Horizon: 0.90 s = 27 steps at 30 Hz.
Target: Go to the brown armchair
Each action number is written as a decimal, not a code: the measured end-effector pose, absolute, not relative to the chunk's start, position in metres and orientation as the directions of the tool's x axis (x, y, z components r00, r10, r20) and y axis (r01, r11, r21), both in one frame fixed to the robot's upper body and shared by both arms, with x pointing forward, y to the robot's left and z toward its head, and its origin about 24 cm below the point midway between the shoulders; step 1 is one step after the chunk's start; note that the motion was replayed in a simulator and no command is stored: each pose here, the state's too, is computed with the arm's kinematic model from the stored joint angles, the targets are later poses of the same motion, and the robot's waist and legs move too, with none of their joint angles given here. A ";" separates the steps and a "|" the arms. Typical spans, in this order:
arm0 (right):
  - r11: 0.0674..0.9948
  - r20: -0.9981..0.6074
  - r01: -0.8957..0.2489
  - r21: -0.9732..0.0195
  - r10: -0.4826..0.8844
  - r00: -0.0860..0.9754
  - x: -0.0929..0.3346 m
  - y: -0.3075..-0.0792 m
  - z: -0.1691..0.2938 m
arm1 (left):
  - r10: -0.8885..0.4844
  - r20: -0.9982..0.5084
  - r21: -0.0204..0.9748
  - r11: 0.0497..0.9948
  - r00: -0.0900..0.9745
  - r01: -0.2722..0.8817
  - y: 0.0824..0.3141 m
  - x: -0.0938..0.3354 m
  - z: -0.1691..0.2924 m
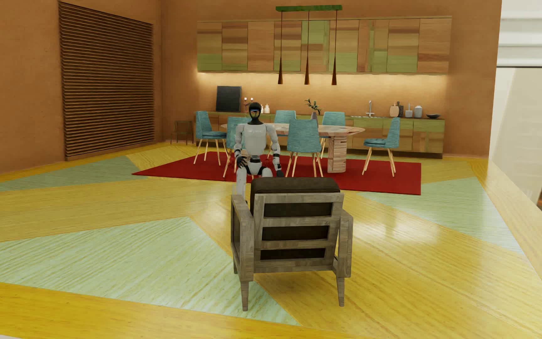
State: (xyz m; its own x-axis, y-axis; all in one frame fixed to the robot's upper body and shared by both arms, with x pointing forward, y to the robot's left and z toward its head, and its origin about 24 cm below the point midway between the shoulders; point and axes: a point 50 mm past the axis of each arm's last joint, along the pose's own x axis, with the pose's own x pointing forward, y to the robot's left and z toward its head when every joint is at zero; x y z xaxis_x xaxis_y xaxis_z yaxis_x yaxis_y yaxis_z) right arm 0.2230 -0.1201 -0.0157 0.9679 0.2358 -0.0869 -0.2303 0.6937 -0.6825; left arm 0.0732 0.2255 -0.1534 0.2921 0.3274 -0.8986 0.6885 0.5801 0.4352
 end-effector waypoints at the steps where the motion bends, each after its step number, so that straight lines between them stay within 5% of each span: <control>1: 0.680 -0.116 -0.257 -0.687 0.246 0.962 0.223 -0.122 -0.018 | 0.322 -0.918 0.388 0.599 0.233 0.701 0.225 0.052 -0.157; 3: 0.682 -0.219 -0.285 -0.674 0.184 0.958 0.219 -0.133 -0.032 | 0.303 -0.941 0.319 0.656 0.148 0.684 0.218 0.020 -0.161; 6: 0.731 -0.426 -0.184 -0.657 -0.159 0.890 0.186 -0.173 -0.076 | 0.218 -0.973 0.211 0.678 0.081 0.704 0.196 0.010 -0.166; 9: 0.820 -0.654 -0.059 -0.569 -0.408 0.637 0.125 -0.201 -0.119 | 0.200 -0.954 0.300 0.617 0.224 0.727 0.186 0.057 -0.163; 12: 0.802 -0.857 -0.361 -0.477 -0.332 0.394 0.064 -0.211 -0.149 | 0.175 -0.867 0.486 0.503 0.466 0.715 0.172 0.127 -0.147; 14: 0.766 -0.932 -0.533 -0.360 -0.267 0.246 0.039 -0.217 -0.157 | 0.115 -0.775 0.558 0.587 0.621 0.587 0.158 0.167 -0.126; 16: 0.758 -0.947 -0.568 -0.322 -0.268 0.178 0.030 -0.224 -0.158 | 0.065 -0.652 0.621 0.617 0.755 0.484 0.148 0.197 -0.103; 21: 0.726 -0.861 -0.482 -0.491 -0.318 0.398 0.074 -0.230 -0.145 | 0.054 -0.568 0.661 0.625 0.822 0.415 0.151 0.210 -0.088; 27: 0.723 -0.736 -0.411 -0.556 -0.198 0.647 0.118 -0.200 -0.124 | 0.218 -0.858 0.504 0.531 0.465 0.681 0.186 0.145 -0.142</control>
State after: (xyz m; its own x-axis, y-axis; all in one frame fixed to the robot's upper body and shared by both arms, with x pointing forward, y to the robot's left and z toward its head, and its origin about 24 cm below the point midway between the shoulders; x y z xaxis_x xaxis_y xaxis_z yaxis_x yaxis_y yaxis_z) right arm 0.1177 -0.2001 -0.1242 0.6471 -0.1983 -0.7362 -0.4110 0.7225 -0.5559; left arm 0.1452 0.1861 -0.1420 0.4645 0.2180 -0.8583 0.6813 0.5312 0.5036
